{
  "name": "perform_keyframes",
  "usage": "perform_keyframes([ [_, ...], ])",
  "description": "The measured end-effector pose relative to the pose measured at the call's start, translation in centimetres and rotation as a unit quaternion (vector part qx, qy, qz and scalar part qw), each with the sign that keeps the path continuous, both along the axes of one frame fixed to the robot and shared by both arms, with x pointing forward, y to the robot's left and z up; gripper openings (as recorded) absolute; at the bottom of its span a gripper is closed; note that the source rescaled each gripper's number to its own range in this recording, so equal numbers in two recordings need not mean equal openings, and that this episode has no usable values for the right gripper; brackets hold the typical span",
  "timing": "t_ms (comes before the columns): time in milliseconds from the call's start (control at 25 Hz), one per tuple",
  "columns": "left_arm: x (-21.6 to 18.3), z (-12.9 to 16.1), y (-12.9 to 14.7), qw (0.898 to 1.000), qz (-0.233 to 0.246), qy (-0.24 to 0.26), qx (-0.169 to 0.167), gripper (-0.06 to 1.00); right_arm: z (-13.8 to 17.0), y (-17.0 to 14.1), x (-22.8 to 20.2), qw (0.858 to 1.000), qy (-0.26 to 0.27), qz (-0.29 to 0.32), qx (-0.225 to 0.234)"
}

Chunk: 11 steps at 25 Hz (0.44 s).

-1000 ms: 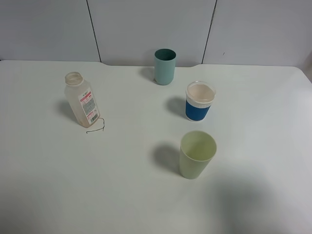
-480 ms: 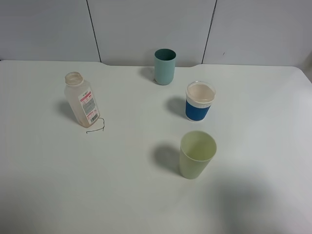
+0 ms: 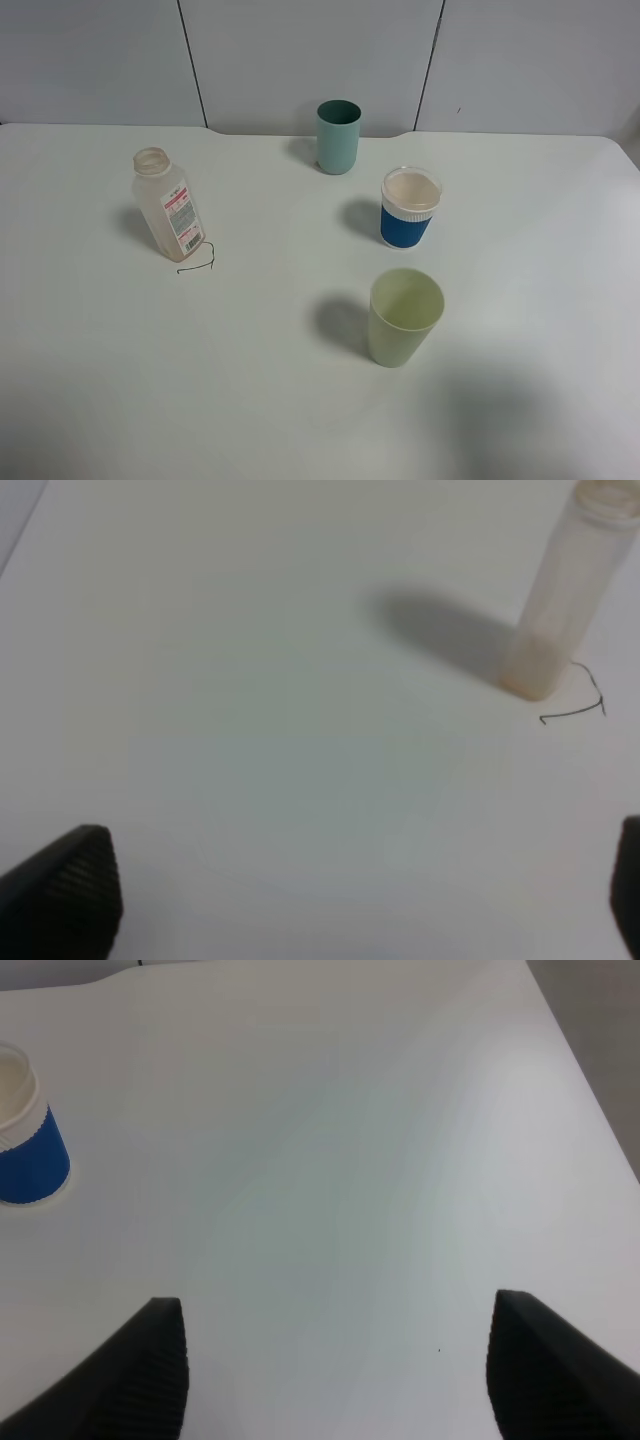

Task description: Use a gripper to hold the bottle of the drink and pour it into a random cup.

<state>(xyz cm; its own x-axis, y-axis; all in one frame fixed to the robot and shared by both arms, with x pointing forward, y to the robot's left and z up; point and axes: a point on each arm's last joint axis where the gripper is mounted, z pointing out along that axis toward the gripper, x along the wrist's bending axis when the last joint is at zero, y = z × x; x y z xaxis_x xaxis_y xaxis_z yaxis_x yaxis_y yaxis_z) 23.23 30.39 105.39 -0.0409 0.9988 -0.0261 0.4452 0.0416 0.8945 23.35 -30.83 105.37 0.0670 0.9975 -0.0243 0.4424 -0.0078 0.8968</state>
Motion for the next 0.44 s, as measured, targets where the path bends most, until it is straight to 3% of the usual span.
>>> perform_keyframes([
  [440,0.0,0.0,0.0,1.0,0.0,0.0,0.0,1.0,0.0,0.0,0.0,1.0,0.0,0.0,0.0],
])
